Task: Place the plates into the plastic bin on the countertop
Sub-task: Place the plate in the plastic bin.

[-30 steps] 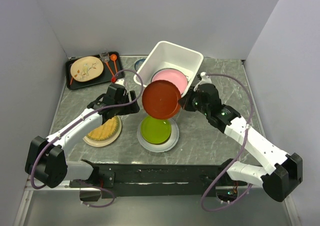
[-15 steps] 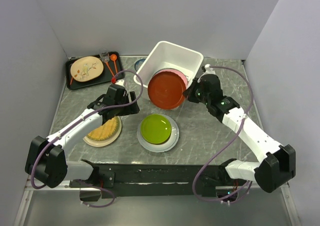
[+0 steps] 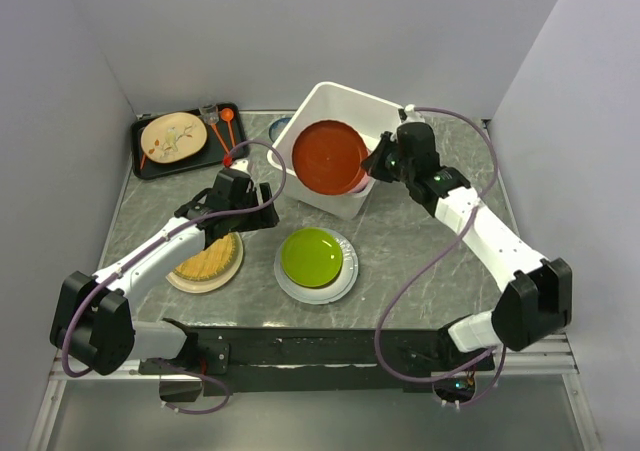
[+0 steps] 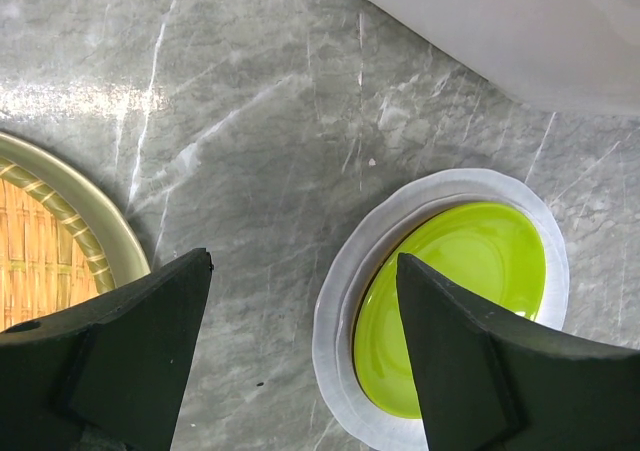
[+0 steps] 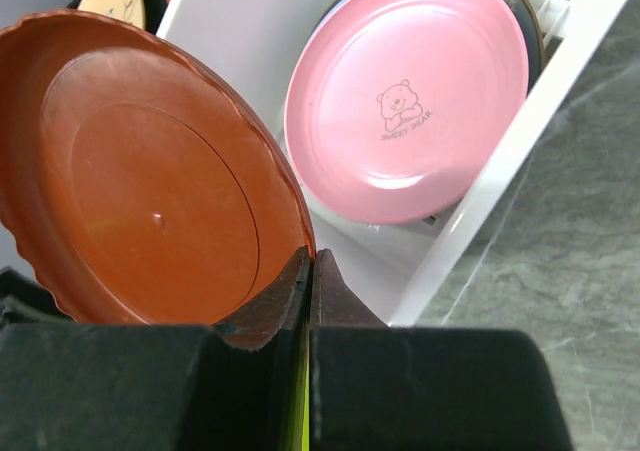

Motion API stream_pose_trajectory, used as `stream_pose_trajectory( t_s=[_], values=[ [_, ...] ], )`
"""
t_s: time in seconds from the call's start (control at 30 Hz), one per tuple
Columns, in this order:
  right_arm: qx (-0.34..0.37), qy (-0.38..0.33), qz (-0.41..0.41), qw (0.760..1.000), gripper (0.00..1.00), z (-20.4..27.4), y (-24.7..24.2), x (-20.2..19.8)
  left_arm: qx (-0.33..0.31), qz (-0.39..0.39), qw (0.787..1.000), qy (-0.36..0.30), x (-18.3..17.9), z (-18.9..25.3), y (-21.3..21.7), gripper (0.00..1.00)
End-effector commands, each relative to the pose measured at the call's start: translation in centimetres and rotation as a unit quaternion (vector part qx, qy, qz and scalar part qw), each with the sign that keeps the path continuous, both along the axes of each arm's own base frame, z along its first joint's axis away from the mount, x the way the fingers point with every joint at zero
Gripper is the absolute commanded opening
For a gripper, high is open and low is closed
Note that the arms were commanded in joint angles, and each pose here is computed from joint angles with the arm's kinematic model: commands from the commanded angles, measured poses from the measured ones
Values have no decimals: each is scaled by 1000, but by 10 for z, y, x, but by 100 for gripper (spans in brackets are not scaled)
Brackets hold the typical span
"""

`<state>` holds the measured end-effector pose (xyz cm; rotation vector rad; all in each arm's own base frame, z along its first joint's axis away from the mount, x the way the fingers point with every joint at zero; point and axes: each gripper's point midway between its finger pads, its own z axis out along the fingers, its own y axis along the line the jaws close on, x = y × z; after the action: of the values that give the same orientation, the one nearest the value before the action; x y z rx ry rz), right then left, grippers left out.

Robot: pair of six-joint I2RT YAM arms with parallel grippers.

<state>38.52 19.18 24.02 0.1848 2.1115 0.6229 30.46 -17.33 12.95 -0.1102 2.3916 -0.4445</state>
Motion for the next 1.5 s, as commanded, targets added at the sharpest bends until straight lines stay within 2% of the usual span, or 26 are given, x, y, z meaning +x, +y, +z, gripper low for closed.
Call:
stream_pose_trajectory(
  t_s=[0.0,0.43,0.93,1.47],
  values=[
    [9,-35,-1,999,0,26,4,25,-4,-6,1000,-17,2,8,0,80],
    [39,-28,-19,999,0,17,1,73,-4,-9,1000,-14,0,5,0,80],
    [24,-6,-31,999,1,6,3,124,2,-6,1000,-10,1,-1,1,80],
    [-3,49,-49,998,5,-43,-12,136,4,-9,1000,-8,3,-3,0,80]
  ],
)
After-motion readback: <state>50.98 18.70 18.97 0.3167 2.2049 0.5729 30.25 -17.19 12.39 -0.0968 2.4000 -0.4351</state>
